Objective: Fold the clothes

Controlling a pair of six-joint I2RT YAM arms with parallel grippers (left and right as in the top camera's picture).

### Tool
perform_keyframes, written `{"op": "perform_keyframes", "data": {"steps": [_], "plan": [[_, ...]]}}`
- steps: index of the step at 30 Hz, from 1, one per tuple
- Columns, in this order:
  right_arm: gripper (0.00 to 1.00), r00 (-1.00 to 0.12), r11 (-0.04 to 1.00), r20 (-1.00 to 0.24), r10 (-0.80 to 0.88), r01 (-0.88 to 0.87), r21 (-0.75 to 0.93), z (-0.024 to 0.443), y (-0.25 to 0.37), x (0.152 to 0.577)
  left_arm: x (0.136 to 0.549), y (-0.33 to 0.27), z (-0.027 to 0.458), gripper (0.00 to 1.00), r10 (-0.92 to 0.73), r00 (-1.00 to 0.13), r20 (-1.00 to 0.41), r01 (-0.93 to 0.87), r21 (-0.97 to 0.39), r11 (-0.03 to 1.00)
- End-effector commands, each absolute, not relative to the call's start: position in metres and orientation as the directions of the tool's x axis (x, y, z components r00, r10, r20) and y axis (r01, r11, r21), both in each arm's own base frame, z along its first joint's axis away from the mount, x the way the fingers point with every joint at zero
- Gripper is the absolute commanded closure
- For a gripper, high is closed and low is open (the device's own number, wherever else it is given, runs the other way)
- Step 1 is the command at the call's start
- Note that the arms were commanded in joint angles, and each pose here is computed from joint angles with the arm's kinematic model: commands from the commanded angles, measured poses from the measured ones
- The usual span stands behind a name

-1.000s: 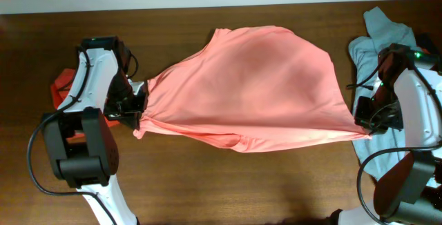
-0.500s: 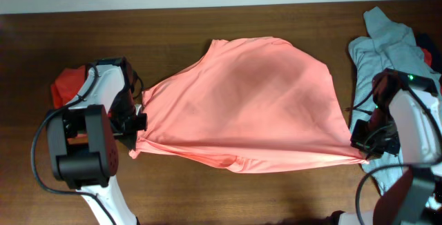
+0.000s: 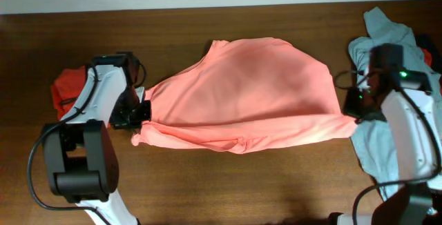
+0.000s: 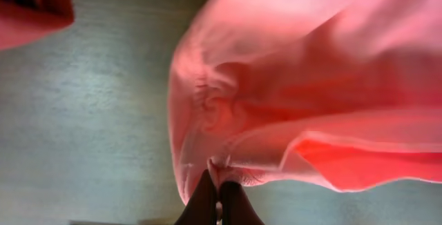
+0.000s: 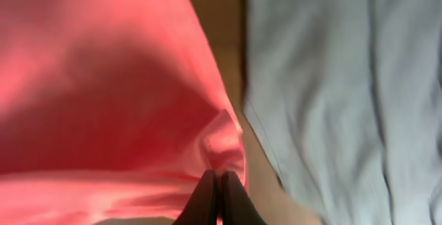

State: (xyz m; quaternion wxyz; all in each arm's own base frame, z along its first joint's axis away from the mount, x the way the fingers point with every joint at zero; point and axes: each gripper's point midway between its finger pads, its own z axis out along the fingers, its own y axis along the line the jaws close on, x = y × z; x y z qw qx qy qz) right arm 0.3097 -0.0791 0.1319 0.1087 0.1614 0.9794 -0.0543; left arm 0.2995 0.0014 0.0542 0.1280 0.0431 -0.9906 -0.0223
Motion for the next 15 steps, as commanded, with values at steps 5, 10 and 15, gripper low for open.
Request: {"op": "perform_keyframes", "data": {"steps": [5, 10, 15], "plan": [[0.96, -0.921, 0.968, -0.324, 0.218, 0.247, -0.052, 0.112, -0.068, 0.366, 0.304, -0.008, 0.058, 1.00, -0.082, -0.971, 0.224, -0.072, 0.050, 0.996], [0.96, -0.904, 0.967, -0.369, 0.215, 0.249, -0.047, 0.093, -0.072, 0.395, 0.307, -0.002, 0.056, 1.00, -0.114, -0.972, 0.204, -0.098, 0.089, 0.991], [0.94, -0.903, 0.967, -0.371, 0.217, 0.251, -0.045, 0.072, -0.074, 0.410, 0.310, 0.011, 0.053, 1.00, -0.193, -0.967, 0.167, -0.164, 0.173, 0.971]]}}
